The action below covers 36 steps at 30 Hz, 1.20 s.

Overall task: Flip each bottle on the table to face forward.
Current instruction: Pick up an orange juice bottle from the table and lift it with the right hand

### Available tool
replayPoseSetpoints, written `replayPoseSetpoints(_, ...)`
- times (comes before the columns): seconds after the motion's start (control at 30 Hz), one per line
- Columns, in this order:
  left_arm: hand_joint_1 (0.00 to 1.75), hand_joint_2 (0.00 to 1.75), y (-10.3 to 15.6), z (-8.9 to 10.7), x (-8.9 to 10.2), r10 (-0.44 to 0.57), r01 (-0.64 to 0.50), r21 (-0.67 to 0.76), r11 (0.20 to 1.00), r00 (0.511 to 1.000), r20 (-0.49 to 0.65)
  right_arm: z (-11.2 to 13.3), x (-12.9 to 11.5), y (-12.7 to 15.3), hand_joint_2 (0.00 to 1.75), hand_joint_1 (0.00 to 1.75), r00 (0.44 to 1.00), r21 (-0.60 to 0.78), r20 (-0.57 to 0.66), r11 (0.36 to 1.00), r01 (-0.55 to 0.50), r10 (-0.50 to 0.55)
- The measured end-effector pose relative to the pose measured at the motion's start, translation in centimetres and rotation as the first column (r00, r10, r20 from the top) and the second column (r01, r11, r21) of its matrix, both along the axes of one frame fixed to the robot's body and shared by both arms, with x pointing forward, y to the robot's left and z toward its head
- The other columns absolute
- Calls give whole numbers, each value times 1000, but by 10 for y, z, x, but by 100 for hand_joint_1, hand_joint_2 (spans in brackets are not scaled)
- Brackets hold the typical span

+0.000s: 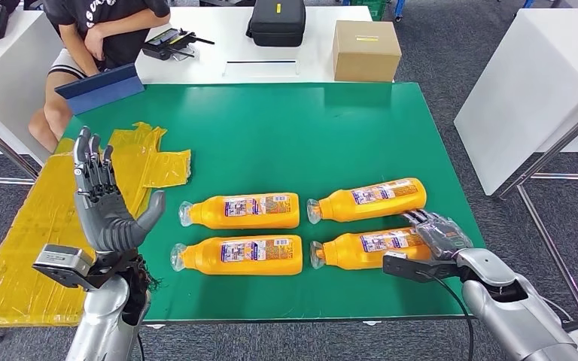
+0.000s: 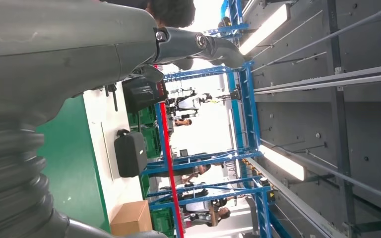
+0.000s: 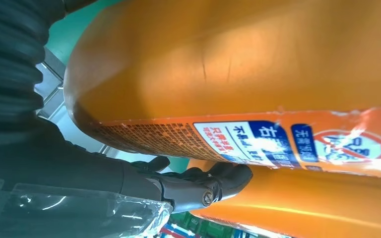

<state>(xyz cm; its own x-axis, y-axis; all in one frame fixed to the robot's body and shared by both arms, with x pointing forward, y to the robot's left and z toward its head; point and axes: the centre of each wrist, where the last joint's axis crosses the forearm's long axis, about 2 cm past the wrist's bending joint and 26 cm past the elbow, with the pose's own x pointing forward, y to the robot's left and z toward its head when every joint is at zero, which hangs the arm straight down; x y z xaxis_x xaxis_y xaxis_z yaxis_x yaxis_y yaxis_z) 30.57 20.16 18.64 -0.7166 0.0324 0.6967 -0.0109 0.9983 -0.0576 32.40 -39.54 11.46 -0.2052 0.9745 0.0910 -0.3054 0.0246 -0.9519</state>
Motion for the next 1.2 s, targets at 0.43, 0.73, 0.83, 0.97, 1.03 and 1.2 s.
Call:
replayPoseSetpoints(0.43, 0, 175, 0, -1, 0, 1, -1, -8, 1000, 1000, -4, -4, -7, 5, 175, 159, 998, -33, -39, 998, -48, 46)
replayPoseSetpoints(0.73, 0, 175, 0, -1, 0, -6, 6, -7, 1000, 1000, -8, -7, -16, 10, 175, 157, 998, -30, -40, 998, -58, 57)
replayPoseSetpoints(0.83, 0, 175, 0, -1, 0, -6, 6, -8, 1000, 1000, -8, -7, -16, 11, 175, 157, 998, -29, -38, 998, -60, 58)
replayPoseSetpoints(0.97, 0, 175, 0, -1, 0, -7, 6, -8, 1000, 1000, -8, -7, -17, 10, 175, 159, 998, -30, -38, 998, -61, 59)
replayPoseSetpoints(1.03, 0, 175, 0, -1, 0, -7, 7, -8, 1000, 1000, -8, -7, -17, 11, 175, 164, 997, -30, -38, 998, -61, 60)
replayPoseSetpoints(1.2, 0, 175, 0, -2, 0, -7, 7, -8, 1000, 1000, -9, -7, -18, 11, 175, 174, 997, -29, -36, 998, -63, 62)
